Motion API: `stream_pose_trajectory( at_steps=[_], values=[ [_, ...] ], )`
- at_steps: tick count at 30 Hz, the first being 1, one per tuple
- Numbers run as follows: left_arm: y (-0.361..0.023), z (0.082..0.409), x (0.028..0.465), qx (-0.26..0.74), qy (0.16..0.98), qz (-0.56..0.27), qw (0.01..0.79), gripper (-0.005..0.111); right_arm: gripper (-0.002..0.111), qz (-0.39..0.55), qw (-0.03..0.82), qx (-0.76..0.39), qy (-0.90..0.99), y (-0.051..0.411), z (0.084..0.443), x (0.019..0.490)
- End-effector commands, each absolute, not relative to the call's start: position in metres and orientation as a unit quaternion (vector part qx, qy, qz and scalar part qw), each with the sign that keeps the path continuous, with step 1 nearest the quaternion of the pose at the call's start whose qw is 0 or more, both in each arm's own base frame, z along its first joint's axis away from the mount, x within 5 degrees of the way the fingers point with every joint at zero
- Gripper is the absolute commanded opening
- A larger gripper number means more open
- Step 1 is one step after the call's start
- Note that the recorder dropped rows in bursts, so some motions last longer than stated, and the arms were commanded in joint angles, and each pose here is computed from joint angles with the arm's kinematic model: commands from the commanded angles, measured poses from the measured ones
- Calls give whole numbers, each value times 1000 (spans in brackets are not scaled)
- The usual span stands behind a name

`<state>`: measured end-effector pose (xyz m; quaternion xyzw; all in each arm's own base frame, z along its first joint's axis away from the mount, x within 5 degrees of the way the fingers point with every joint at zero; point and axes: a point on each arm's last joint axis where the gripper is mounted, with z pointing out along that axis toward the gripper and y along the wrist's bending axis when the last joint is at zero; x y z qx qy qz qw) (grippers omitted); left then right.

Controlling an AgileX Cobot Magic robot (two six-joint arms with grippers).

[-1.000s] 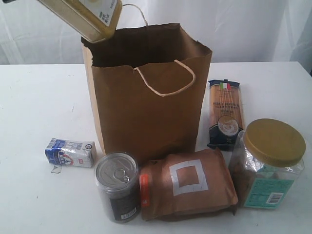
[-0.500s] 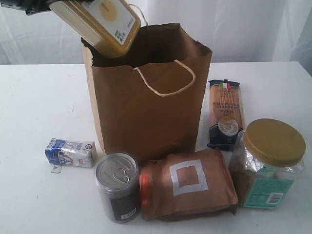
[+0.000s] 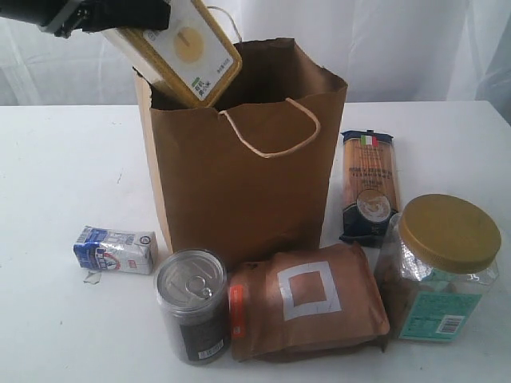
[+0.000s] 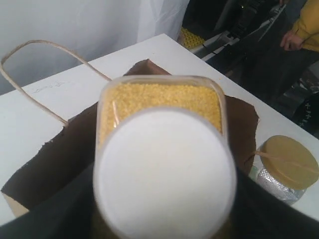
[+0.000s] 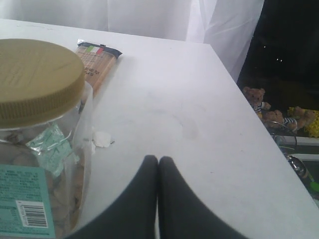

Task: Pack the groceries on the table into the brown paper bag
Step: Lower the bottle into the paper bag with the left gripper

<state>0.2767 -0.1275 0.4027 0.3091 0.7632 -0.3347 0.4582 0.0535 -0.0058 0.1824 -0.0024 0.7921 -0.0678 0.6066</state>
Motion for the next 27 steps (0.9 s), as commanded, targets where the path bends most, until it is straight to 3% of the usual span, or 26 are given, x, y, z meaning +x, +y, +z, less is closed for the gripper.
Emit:
stream_pose_trajectory(
  at_steps=[1, 11, 27],
  values=[
    [-129, 416, 274, 308, 738, -356, 484, 0, 0, -69, 610, -3, 789, -6, 183, 53],
    [-147, 415, 281, 370, 704, -353, 493, 0, 0, -69, 610, -3, 789, -6, 183, 53],
    [-152, 403, 291, 445, 706, -259, 486, 0, 0, -69, 610, -3, 789, -6, 183, 53]
  ],
)
